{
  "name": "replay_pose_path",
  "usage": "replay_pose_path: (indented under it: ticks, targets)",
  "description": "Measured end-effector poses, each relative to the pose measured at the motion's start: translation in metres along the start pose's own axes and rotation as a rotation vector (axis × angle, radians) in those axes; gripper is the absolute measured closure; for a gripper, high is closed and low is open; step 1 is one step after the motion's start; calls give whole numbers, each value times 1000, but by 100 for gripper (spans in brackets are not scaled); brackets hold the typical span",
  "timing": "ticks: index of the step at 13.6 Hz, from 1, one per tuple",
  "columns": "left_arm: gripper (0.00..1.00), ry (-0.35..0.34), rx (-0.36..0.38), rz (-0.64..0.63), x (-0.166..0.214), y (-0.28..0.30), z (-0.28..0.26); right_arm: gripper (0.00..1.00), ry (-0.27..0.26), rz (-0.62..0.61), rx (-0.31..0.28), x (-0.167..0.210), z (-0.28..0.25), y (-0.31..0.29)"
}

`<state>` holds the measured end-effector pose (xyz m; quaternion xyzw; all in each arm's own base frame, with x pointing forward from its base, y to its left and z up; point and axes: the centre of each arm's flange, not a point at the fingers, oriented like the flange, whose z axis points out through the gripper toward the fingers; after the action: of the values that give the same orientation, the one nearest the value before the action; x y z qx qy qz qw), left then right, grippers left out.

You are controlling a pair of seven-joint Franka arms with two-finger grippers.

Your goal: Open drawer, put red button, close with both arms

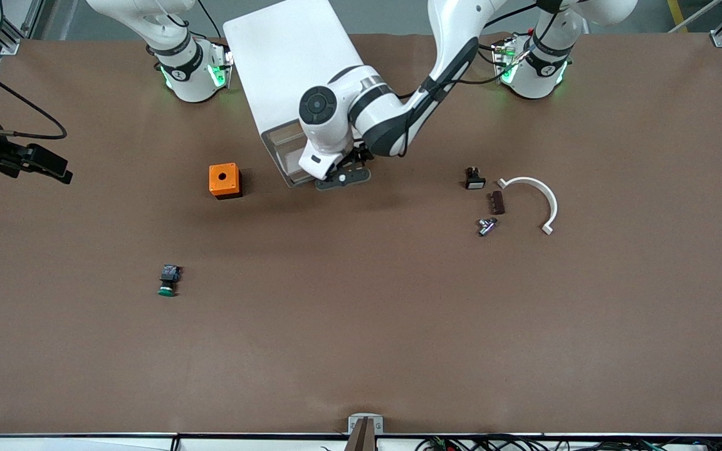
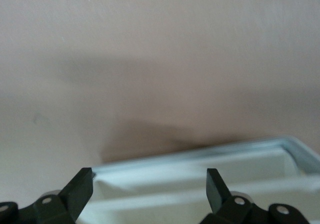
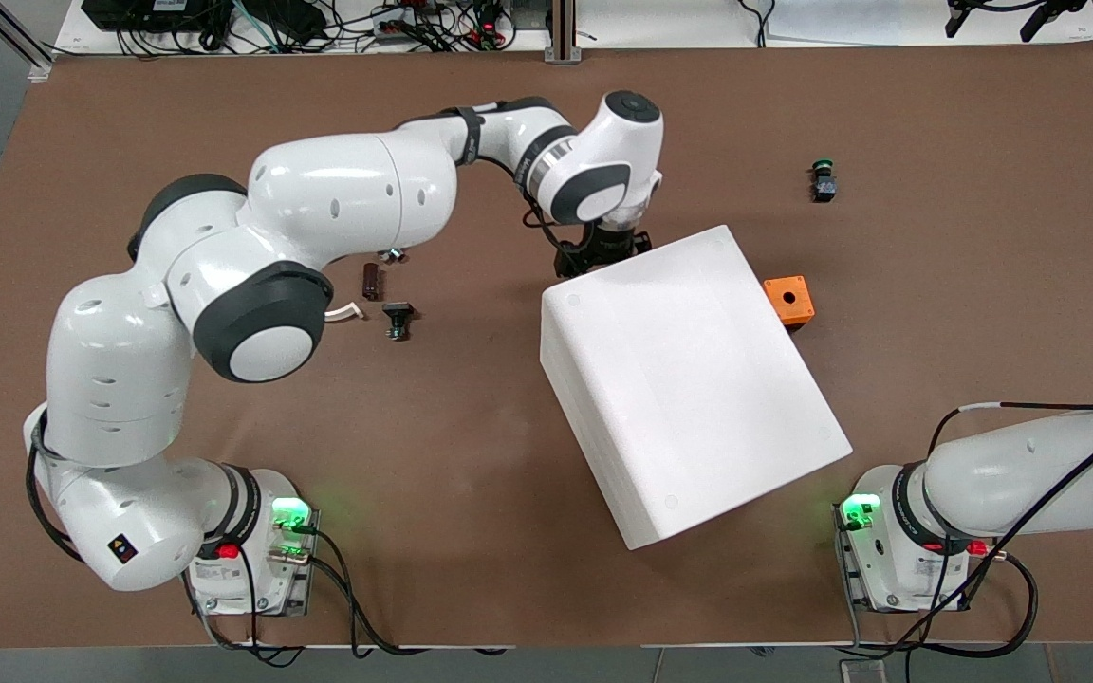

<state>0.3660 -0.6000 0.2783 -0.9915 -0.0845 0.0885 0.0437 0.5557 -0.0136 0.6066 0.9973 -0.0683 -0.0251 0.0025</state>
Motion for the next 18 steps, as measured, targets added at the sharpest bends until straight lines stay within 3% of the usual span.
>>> replay_pose_path:
  ticks: [2, 10, 14, 18]
  targets:
    - [0, 5, 6, 3, -23, 9, 3, 0, 0, -10, 0, 0, 0, 2]
    - [0, 0, 12, -22, -9, 3, 5, 0, 0, -80, 0, 2, 0, 15]
    - [0, -4, -28, -135, 74, -33, -14, 0, 9, -82, 1, 2, -4, 14]
    - [0, 34, -109, -209, 151, -80, -67, 0, 16, -84, 1, 2, -7, 13]
